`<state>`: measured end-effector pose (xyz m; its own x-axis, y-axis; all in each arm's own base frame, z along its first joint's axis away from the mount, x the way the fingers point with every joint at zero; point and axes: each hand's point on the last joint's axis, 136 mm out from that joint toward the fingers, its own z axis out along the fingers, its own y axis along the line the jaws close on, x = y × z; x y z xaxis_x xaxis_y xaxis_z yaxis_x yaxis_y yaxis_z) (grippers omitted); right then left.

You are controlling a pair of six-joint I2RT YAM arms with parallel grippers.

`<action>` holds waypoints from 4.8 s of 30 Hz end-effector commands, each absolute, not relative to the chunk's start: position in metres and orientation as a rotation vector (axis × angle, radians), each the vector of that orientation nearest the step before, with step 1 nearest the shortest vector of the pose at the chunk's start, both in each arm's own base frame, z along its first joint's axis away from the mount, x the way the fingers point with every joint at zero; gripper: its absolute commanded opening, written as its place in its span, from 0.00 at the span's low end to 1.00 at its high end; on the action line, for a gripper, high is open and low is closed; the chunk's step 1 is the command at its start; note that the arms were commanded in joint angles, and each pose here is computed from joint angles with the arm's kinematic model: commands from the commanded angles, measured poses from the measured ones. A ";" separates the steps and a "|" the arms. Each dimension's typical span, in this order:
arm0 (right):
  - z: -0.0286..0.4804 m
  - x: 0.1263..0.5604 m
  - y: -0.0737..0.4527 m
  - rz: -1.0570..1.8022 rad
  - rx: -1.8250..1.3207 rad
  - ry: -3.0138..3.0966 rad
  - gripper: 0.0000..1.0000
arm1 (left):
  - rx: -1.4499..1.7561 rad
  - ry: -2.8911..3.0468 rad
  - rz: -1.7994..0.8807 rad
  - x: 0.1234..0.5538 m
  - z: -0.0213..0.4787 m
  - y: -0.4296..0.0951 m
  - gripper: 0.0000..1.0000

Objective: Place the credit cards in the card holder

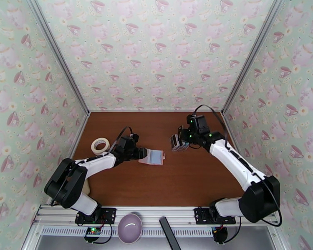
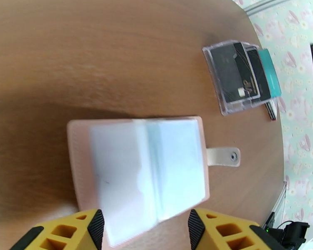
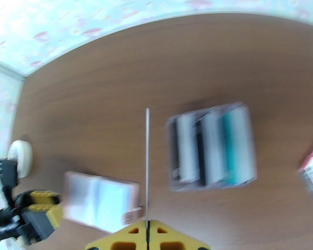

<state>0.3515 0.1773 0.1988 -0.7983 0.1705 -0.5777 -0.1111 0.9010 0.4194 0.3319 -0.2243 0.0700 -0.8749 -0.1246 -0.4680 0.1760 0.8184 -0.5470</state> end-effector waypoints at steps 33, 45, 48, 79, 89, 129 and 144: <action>0.087 0.297 0.319 1.109 0.204 2.330 0.05 | 0.205 2.753 -0.359 0.324 0.000 -0.200 0.25; 0.060 0.302 0.315 1.096 0.201 2.298 0.05 | 0.213 2.776 -0.364 0.318 -0.010 -0.201 0.25; 0.059 0.304 0.315 1.117 0.202 2.283 0.05 | 0.211 2.775 -0.372 0.318 -0.010 -0.201 0.25; 0.045 0.303 0.325 1.348 0.251 2.269 0.05 | 0.198 2.786 -0.401 0.313 -0.015 -0.202 0.25; 0.041 0.296 0.316 1.342 0.290 2.270 0.05 | 0.197 2.783 -0.397 0.311 -0.014 -0.200 0.25; 0.014 0.292 0.292 0.728 0.224 2.664 0.27 | 0.206 2.808 -0.398 0.300 -0.019 -0.202 0.25; 0.011 0.296 0.300 0.411 0.022 2.806 0.29 | 0.225 2.812 -0.425 0.298 -0.022 -0.209 0.25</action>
<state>0.3087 0.3180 0.0296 -0.9346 0.1321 -0.3304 -0.0201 0.9075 0.4196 0.3349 -0.2061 0.0164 -0.8957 0.0595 -0.4408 0.1904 0.9469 -0.2590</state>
